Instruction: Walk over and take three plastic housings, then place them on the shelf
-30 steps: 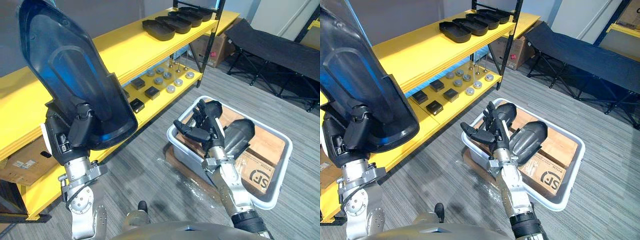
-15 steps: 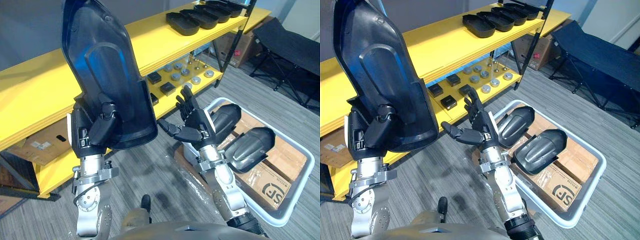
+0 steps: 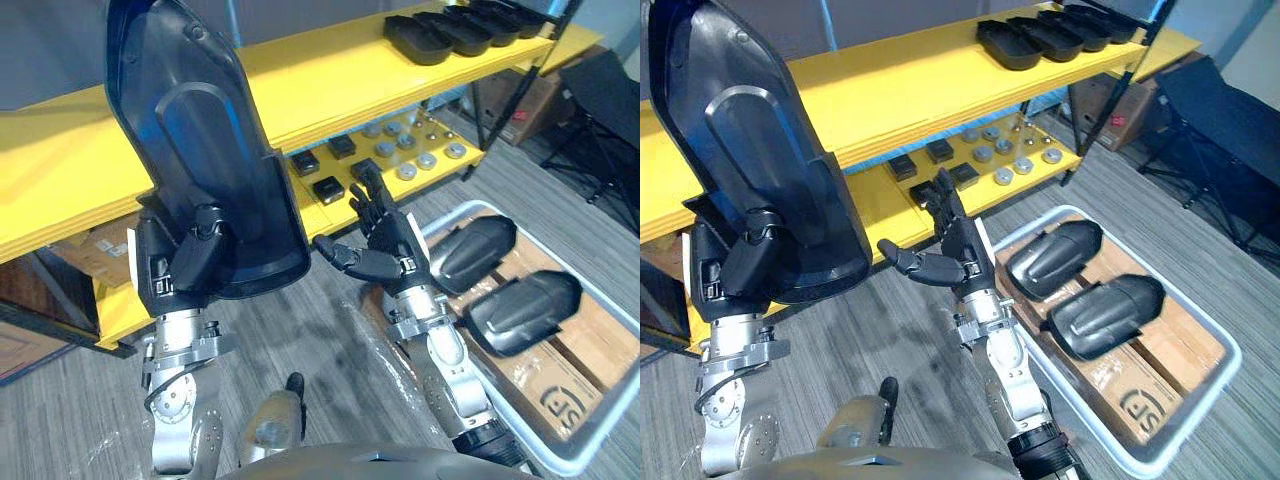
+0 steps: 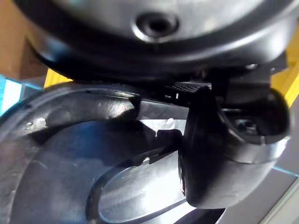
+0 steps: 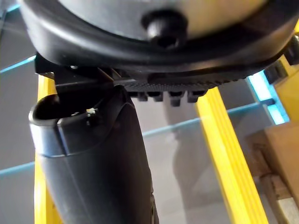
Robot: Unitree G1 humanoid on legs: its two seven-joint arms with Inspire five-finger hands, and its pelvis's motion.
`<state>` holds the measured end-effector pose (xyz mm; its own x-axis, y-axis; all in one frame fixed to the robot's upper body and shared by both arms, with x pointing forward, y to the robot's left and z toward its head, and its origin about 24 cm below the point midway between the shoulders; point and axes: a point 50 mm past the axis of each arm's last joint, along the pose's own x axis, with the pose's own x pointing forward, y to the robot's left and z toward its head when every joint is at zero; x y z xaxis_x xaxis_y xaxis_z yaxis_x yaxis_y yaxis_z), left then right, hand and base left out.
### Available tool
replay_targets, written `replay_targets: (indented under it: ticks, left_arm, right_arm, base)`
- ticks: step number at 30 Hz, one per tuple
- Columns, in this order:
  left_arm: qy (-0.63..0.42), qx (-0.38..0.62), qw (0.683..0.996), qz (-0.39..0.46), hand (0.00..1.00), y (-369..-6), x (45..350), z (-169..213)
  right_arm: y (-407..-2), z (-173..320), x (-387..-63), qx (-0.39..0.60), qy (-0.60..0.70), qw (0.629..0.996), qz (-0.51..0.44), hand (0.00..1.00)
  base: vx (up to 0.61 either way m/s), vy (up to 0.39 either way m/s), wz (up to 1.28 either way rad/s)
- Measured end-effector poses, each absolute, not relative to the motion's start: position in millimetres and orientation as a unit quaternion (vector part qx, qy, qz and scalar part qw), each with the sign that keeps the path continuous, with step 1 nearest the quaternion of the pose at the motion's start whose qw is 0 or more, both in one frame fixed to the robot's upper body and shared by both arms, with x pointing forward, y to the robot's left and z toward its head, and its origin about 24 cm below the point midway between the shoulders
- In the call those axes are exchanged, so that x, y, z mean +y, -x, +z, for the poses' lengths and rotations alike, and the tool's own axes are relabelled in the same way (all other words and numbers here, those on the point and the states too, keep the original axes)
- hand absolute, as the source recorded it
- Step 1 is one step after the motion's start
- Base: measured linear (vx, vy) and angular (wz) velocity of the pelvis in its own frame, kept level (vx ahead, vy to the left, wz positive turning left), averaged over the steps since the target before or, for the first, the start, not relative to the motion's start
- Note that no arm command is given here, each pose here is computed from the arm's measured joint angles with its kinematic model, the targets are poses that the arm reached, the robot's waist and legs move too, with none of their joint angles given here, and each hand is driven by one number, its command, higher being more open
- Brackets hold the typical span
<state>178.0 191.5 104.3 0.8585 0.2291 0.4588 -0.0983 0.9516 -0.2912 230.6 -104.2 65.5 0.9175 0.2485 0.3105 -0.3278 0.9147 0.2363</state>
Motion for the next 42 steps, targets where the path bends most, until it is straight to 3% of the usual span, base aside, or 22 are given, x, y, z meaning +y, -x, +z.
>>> replay_targets:
  ticks: [3,7,13,18,23,32,37,42]
  left_arm:
    - [0.113,-0.259,0.953,0.112,0.00,-173,202,106]
    - [0.093,-0.287,0.936,0.183,0.00,-168,221,117]
    - [0.102,-0.297,0.935,0.164,0.00,-187,217,121]
    - [0.116,-0.280,0.939,0.161,0.00,-180,213,112]
    - [0.116,-0.272,0.949,0.112,0.00,-179,204,108]
    - [0.136,-0.265,0.950,0.099,0.00,-182,202,107]
    - [0.160,-0.250,0.952,0.071,0.00,-185,193,104]
    - [0.155,-0.250,0.954,-0.052,0.00,-198,163,112]
  right_arm:
    - [-222,57,-118,-0.133,-0.142,0.973,0.120,1.00]
    - [-226,65,-113,-0.154,-0.147,0.968,0.132,1.00]
    - [-239,82,-128,-0.195,-0.122,0.967,0.110,1.00]
    - [-231,95,-129,-0.224,-0.120,0.961,0.106,1.00]
    - [-238,107,-146,-0.256,-0.120,0.958,0.054,1.00]
    - [-236,106,-169,-0.262,-0.105,0.959,-0.017,1.00]
    - [-229,110,-176,-0.269,-0.095,0.958,-0.017,1.00]
    - [-222,121,-185,-0.303,-0.099,0.947,-0.043,1.00]
  base:
    - [0.23,0.236,0.64]
    - [0.33,0.184,0.45]
    - [0.30,0.051,0.89]
    - [0.41,-0.058,0.68]
    - [0.17,-0.017,0.16]
    - [0.05,0.037,-0.14]
    - [0.02,0.022,-0.34]
    - [0.05,0.149,-0.35]
